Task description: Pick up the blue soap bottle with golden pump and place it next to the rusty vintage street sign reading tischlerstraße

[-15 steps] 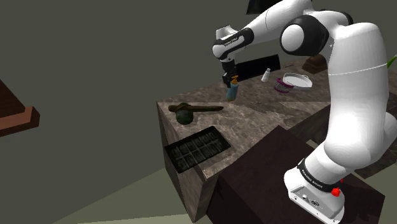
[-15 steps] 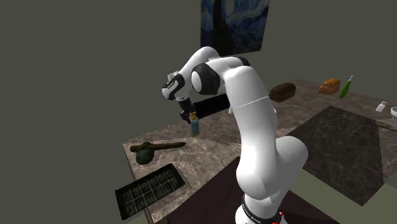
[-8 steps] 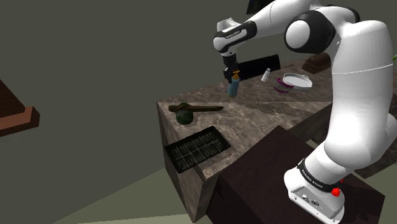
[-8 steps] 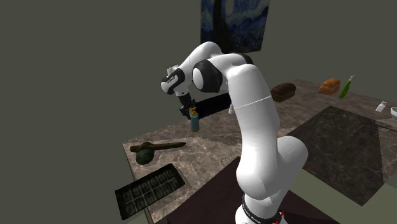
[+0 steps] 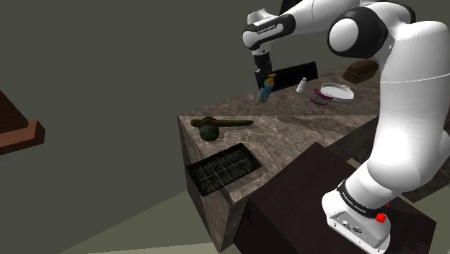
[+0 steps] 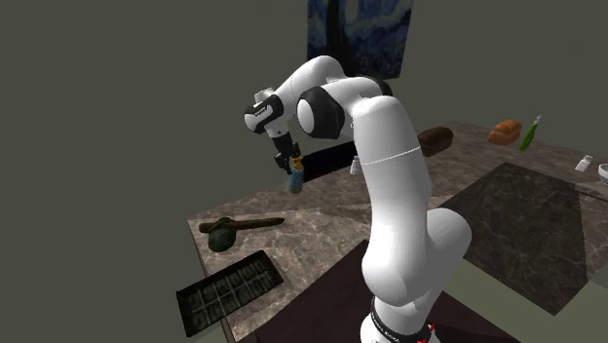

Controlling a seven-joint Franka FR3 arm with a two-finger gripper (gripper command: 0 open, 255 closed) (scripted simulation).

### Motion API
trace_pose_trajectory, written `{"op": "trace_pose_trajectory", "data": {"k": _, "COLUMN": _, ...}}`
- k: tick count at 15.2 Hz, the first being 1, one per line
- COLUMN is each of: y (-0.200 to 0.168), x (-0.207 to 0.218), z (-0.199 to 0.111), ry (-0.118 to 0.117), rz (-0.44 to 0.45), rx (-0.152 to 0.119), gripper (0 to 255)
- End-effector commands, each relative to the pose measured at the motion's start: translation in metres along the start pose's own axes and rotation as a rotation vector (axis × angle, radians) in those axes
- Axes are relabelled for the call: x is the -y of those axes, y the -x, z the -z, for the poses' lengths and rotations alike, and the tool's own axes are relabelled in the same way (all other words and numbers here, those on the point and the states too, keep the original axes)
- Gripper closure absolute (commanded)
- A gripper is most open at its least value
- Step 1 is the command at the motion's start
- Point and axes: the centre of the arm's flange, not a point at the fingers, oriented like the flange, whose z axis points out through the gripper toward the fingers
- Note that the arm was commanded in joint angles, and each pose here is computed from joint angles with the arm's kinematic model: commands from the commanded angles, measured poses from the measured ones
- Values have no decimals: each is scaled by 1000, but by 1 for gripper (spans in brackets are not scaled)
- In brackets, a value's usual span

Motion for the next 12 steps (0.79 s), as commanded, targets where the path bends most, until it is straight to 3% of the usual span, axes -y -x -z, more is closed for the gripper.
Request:
{"op": "trace_pose_trajectory", "data": {"k": 1, "y": 3, "x": -1, "z": 11, "ry": 0, "rz": 0, "rx": 0, "gripper": 255}}
{"op": "trace_pose_trajectory", "data": {"k": 12, "y": 22, "x": -7, "z": 66, "ry": 0, "rz": 0, "rx": 0, "gripper": 255}}
